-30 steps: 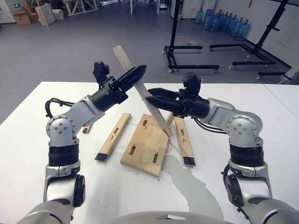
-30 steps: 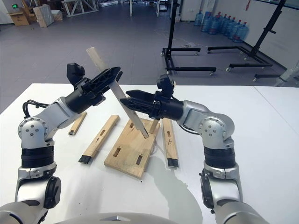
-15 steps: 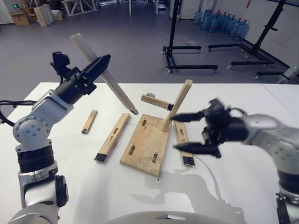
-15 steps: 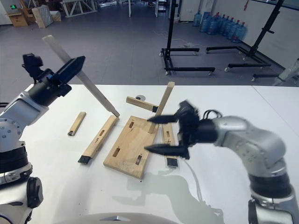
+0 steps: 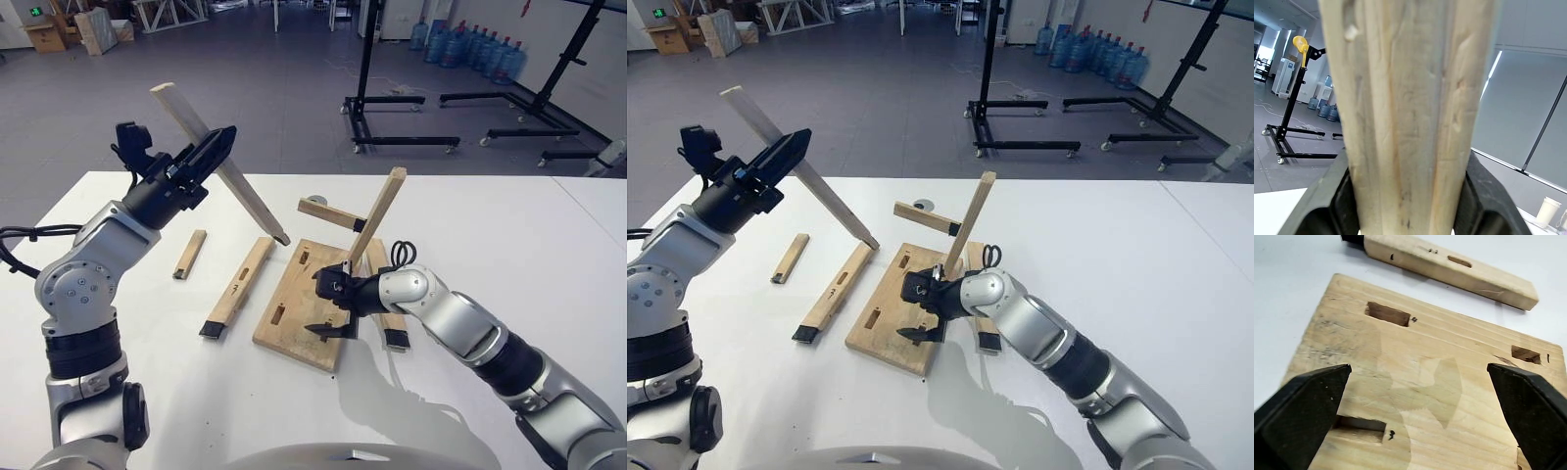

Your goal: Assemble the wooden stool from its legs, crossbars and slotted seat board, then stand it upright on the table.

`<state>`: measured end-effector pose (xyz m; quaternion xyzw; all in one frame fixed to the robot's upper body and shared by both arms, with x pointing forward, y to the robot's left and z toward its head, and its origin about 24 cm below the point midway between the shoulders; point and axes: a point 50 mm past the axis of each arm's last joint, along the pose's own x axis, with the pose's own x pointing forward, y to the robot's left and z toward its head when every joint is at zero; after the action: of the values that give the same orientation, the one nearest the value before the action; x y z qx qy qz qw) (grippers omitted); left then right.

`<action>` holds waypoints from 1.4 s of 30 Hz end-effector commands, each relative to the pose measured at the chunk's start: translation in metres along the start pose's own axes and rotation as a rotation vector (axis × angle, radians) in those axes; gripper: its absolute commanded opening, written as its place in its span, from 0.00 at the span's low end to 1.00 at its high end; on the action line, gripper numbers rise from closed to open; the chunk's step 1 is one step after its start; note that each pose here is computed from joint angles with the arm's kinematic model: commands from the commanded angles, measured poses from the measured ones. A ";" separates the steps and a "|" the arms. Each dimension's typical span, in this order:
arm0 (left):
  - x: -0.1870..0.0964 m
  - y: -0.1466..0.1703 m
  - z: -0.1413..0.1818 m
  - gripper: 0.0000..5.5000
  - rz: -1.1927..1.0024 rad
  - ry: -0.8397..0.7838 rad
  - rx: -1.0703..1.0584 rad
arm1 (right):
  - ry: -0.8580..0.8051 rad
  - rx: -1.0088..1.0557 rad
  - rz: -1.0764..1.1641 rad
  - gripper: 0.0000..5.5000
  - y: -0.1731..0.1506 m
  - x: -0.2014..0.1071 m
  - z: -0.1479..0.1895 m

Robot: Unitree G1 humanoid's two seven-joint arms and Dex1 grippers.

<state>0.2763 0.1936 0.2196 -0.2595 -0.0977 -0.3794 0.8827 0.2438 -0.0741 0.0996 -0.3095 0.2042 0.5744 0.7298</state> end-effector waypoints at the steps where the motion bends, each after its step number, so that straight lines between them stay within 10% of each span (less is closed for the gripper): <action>1: -0.001 0.000 -0.004 0.37 0.019 0.006 0.007 | 0.028 -0.001 -0.006 0.93 -0.003 0.001 0.011; 18: 0.004 -0.002 -0.016 0.37 0.007 0.024 -0.016 | 0.101 -0.103 0.050 0.93 0.023 0.015 -0.001; 42: 0.001 -0.005 -0.024 0.37 0.049 0.045 -0.029 | 0.406 -0.416 0.240 0.93 0.010 -0.058 -0.081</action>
<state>0.2735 0.1824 0.2027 -0.2671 -0.0733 -0.3617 0.8902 0.2331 -0.1504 0.1038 -0.5570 0.1794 0.5998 0.5457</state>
